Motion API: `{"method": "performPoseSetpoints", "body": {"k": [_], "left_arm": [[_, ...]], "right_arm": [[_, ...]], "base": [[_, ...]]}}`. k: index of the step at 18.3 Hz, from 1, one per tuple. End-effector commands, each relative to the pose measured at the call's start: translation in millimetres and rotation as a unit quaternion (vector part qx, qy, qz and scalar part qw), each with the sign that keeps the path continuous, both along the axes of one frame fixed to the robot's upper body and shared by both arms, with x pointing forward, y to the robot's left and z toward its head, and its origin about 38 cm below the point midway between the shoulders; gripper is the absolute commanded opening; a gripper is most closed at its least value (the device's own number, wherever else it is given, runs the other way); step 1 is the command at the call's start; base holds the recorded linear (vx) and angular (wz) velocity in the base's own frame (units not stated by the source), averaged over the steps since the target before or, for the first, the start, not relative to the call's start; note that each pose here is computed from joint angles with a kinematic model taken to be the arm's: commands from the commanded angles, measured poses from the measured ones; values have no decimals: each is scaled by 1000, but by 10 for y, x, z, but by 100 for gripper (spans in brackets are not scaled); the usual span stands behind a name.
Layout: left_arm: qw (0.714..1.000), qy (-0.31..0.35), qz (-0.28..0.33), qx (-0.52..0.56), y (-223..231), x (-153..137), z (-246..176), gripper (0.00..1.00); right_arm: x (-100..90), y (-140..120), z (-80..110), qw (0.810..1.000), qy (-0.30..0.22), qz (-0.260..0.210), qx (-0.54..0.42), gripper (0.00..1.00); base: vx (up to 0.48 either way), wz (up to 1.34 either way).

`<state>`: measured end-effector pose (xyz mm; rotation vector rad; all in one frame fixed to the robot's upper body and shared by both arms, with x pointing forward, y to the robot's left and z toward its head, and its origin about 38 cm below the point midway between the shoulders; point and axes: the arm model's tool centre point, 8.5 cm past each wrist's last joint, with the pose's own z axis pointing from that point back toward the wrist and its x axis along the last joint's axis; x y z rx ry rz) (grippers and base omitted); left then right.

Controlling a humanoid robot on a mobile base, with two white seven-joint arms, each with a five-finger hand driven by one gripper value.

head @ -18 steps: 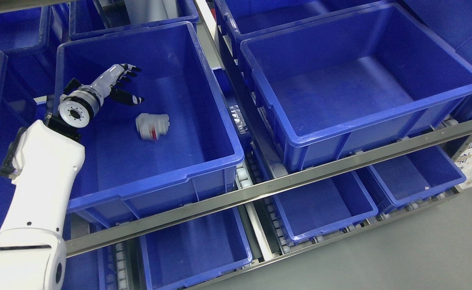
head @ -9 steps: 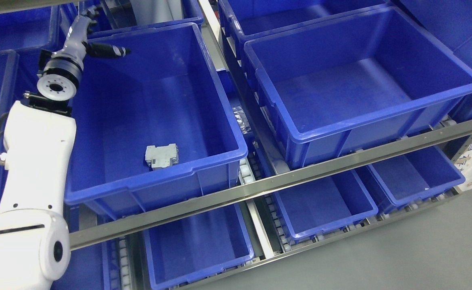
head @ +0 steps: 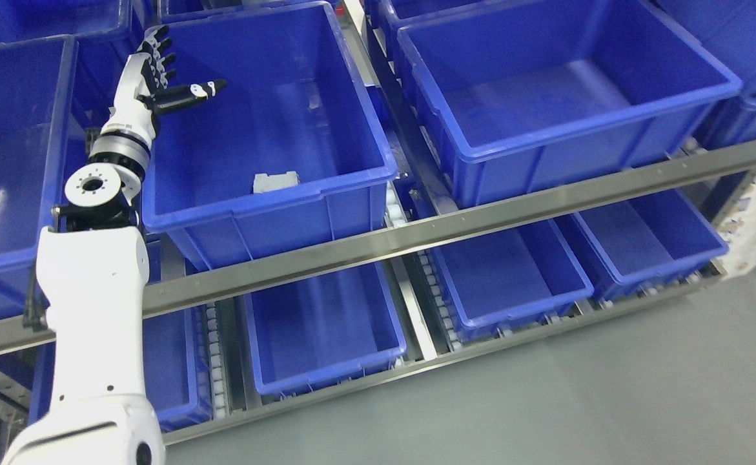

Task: Place circuit breaker on shelf
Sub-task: 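Withdraw the open left hand upward from the bin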

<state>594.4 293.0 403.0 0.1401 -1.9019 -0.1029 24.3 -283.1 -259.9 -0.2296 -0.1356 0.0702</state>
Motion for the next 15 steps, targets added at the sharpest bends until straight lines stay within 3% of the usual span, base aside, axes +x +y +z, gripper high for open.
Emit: {"method": "performPoseSetpoints", "body": {"k": [1,8,15], "left_arm": [[978,-207,3,-8,-9,-1107,855,99],[979,-204,-1,28,-86,-1234,135,99],[979,-200,27,12,32,-1247,59,99]], "right_arm": [[-55,-101,5,999,30,8,-10,100],[-55,-101,5,999,30,8,-10,100],[-55,-101,5,999,30,8,-10,100]], "base": [[-332,-170],[-283,-179],[-132,-62]]}}
